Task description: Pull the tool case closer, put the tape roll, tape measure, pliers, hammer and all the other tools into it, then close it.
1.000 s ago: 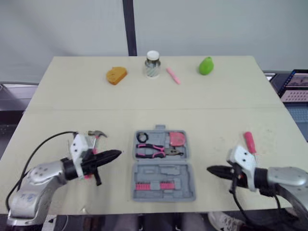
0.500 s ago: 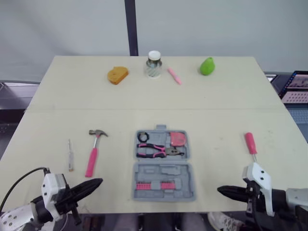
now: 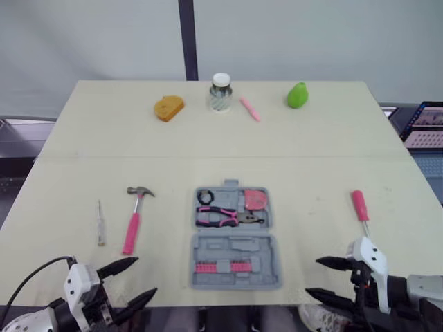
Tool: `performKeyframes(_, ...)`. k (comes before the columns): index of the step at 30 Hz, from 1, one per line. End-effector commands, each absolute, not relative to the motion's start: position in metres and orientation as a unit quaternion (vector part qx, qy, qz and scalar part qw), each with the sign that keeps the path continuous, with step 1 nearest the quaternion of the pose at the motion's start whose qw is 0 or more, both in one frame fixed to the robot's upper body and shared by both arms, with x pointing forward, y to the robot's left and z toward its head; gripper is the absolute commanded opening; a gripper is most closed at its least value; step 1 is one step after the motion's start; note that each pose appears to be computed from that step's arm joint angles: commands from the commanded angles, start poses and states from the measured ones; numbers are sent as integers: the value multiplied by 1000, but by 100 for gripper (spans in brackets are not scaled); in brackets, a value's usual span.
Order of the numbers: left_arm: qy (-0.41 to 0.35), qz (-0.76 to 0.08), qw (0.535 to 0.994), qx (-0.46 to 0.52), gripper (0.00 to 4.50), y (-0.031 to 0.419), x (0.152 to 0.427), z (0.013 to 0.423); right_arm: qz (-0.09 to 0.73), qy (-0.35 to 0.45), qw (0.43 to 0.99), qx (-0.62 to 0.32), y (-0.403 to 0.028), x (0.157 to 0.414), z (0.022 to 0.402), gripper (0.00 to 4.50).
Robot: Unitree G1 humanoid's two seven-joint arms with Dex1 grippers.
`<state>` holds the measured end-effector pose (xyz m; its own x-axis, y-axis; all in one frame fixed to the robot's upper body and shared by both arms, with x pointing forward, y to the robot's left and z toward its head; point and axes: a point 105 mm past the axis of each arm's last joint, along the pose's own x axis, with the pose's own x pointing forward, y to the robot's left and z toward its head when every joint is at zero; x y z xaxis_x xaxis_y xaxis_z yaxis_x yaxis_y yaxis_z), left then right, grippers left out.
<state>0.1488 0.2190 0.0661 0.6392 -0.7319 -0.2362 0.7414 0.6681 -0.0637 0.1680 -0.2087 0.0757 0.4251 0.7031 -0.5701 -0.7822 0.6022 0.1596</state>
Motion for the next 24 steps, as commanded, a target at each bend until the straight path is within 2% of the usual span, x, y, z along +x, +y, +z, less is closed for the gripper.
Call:
performKeyframes(1,113,-392,913,12,450,214,154,77,465,273,837,-89,-204,171,89,448)
performKeyframes(4,122,-339,933,-12,450,216,162,86,472,195,847,-150,-197,186,113,448)
performKeyframes(6,119,-287,950,-34,450,219,170,97,500,148,836,-172,-187,187,130,448)
performKeyframes(10,128,-218,965,-76,450,228,175,107,535,90,821,-181,-178,186,140,448)
performKeyframes(19,185,-68,979,-50,450,269,194,116,576,82,795,-172,-178,178,124,448)
performKeyframes(24,218,-29,975,-28,450,277,209,111,575,81,797,-166,-178,183,120,448)
